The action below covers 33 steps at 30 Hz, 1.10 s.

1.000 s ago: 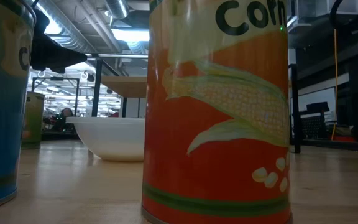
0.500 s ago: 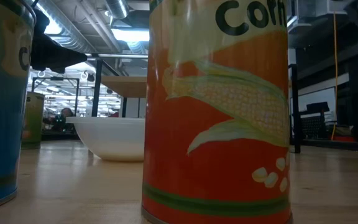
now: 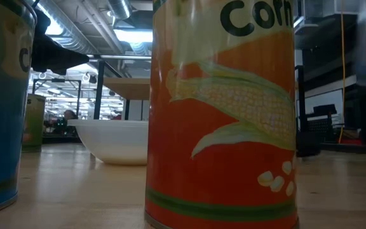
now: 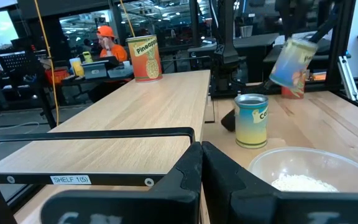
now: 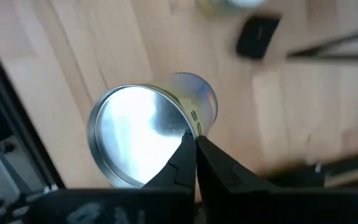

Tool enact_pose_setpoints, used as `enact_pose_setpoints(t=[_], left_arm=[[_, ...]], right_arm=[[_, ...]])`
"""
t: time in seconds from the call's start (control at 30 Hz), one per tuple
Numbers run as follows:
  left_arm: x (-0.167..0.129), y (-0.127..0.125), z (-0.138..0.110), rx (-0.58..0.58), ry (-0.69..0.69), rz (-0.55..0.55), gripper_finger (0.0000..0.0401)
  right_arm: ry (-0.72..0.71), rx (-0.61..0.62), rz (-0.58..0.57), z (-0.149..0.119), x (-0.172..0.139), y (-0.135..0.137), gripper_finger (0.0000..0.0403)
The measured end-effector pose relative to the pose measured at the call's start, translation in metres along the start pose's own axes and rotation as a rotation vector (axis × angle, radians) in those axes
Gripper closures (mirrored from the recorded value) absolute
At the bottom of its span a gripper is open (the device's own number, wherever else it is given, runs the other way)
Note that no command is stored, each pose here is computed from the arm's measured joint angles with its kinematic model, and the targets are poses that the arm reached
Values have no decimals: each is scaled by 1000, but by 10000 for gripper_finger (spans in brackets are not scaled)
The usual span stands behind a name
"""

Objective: Pick and place cans onto a shelf
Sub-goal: Put the canned peaches on the shelf

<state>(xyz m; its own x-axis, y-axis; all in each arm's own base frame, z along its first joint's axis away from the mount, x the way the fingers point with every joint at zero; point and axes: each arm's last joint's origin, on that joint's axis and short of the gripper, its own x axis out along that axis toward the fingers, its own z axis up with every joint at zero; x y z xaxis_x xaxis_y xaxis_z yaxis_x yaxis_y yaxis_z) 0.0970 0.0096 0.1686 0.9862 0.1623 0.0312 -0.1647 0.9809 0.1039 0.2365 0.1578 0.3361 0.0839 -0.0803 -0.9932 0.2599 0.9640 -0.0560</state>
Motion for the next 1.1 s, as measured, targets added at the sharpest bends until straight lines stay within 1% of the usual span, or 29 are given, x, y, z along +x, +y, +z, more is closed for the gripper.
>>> enact_pose_setpoints(t=[0.1, 0.2, 0.4, 0.57, 0.8, 0.87, 1.0, 1.1], left_arm=[[0, 0, 0, 0, 0, 0, 401], [0, 0, 0, 0, 0, 0, 401], [0, 0, 0, 0, 0, 0, 401], [0, 0, 0, 0, 0, 0, 401], [0, 0, 0, 0, 0, 0, 401], [0, 0, 0, 0, 0, 0, 401], [0, 0, 0, 0, 0, 0, 401], [0, 0, 0, 0, 0, 0, 401]], right_arm=[[-49, -11, 31, 9, -14, -6, 394], [-79, -32, 42, 16, -21, -12, 394], [-107, -118, 51, 27, -29, -23, 394], [-161, -188, 65, 42, -42, -41, 394], [-298, -293, 81, 63, -74, -78, 394], [-333, -316, 108, 67, -84, -90, 394], [-389, -302, 150, 76, -99, -120, 393], [-396, -272, 185, 83, -100, -143, 393]])
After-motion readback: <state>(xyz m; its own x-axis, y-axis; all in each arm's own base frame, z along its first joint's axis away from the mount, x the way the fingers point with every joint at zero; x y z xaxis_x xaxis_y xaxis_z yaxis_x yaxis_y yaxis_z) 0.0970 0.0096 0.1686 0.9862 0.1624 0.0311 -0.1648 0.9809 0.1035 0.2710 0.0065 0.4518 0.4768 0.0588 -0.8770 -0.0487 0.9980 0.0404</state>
